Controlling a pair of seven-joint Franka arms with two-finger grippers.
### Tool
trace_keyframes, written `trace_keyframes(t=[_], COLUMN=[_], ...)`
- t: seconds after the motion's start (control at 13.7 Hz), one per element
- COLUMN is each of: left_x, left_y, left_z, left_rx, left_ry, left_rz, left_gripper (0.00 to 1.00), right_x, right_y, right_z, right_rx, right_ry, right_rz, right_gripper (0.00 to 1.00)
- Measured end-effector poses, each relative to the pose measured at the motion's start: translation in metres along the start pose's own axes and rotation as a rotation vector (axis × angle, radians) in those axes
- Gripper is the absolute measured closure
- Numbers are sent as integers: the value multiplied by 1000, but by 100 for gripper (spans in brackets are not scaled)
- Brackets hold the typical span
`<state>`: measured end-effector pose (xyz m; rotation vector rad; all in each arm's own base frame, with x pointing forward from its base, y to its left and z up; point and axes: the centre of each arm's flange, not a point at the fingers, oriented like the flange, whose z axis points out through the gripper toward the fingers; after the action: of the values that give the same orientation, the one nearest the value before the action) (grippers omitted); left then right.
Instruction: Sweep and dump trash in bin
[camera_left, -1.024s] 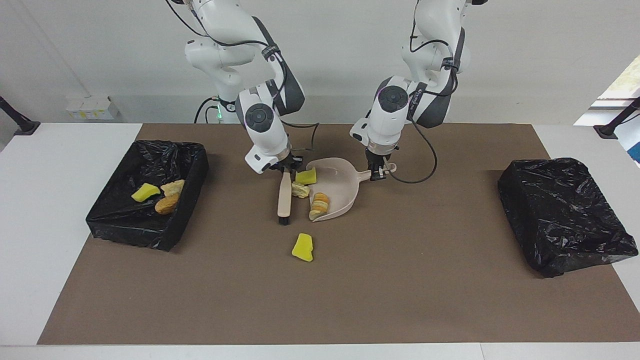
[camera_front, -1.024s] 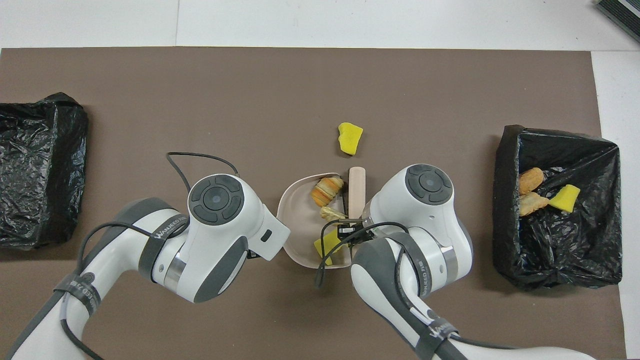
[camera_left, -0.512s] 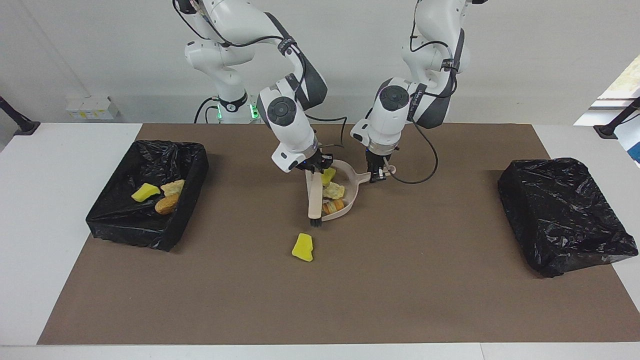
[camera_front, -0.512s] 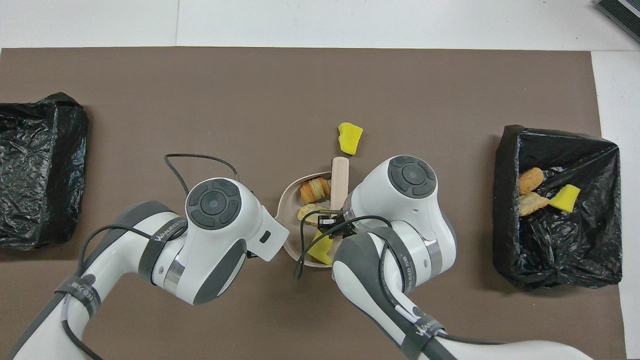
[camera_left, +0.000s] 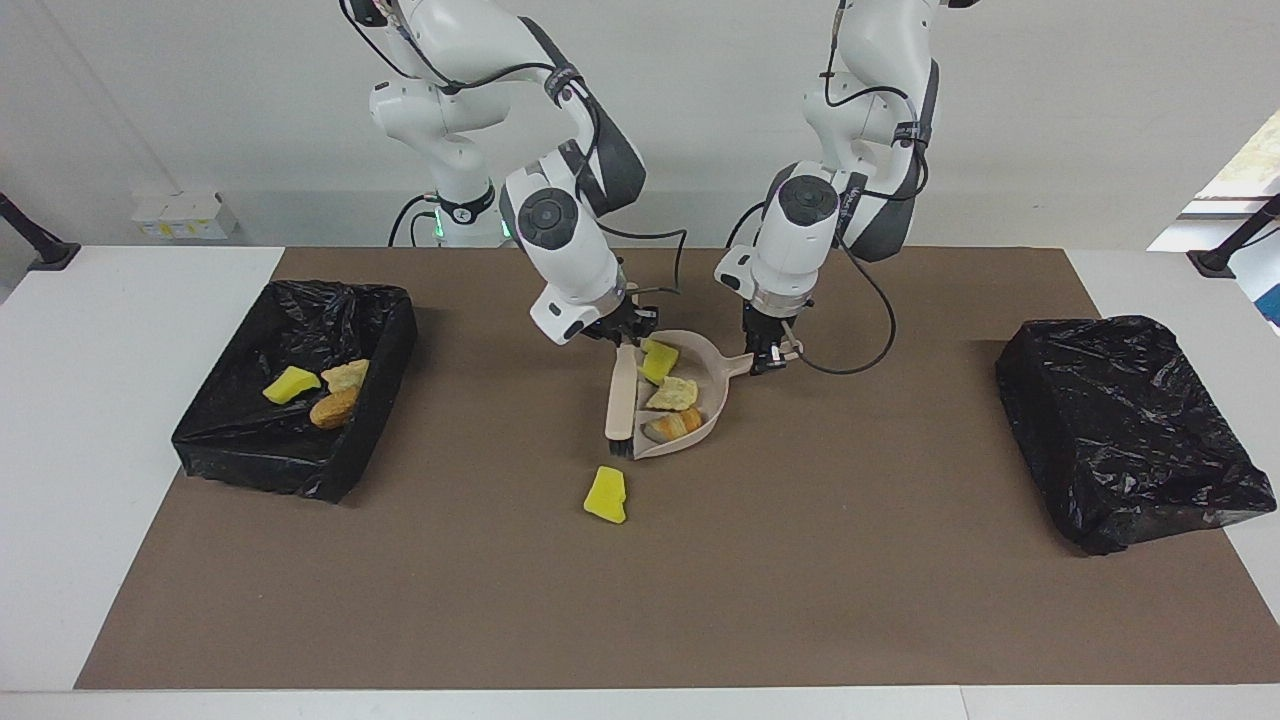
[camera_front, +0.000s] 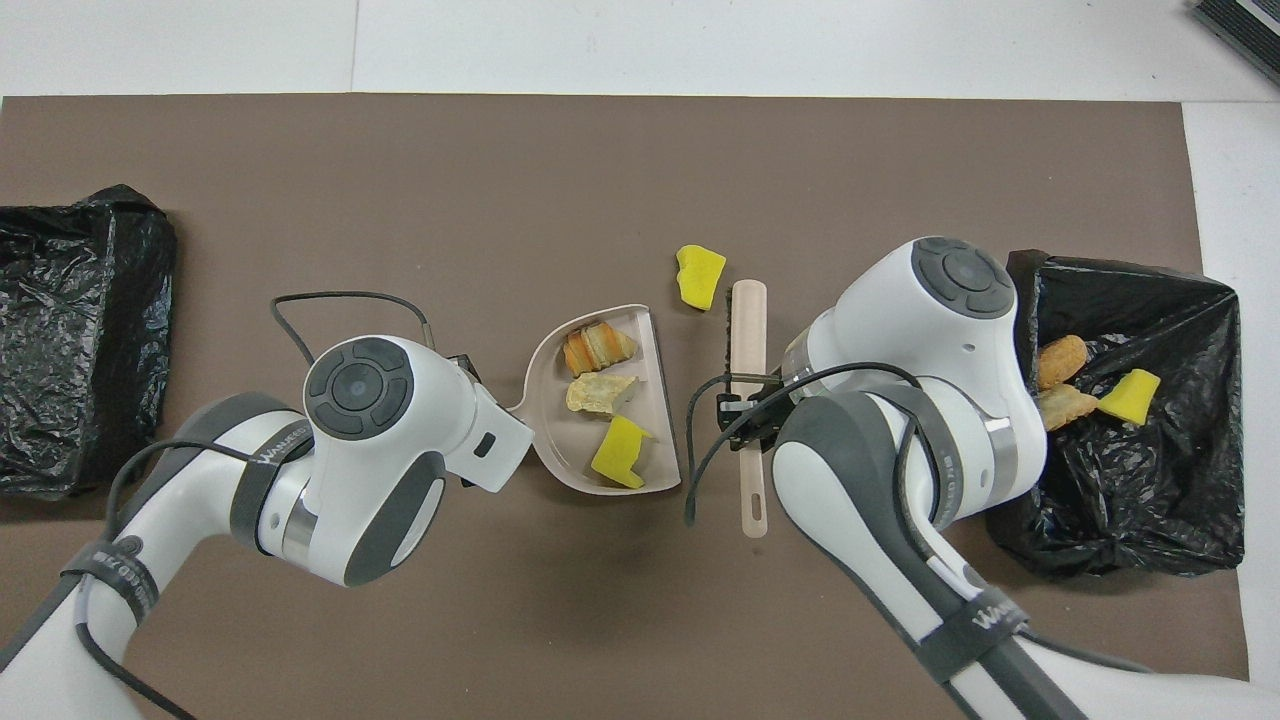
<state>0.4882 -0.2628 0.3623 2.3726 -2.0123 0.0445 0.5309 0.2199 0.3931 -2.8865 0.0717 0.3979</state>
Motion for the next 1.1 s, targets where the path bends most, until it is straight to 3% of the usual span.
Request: trace_keyframes(t=[0.44, 0.8, 1.1], left_x=[-11, -9, -4], left_y=[-45, -56, -65], left_z=[-22, -21, -9], left_rx=[-43, -63, -77], left_ry=[-18, -31, -38], left_rz=[-98, -194, -220], left_gripper=[68, 68, 68], right_x=[13, 42, 77], right_y=[36, 80, 50], right_z=[-4, -8, 15], right_rx=[-186, -225, -219], right_ry=[43, 46, 35], right_rz=[-168, -228, -271], right_gripper=[74, 74, 74])
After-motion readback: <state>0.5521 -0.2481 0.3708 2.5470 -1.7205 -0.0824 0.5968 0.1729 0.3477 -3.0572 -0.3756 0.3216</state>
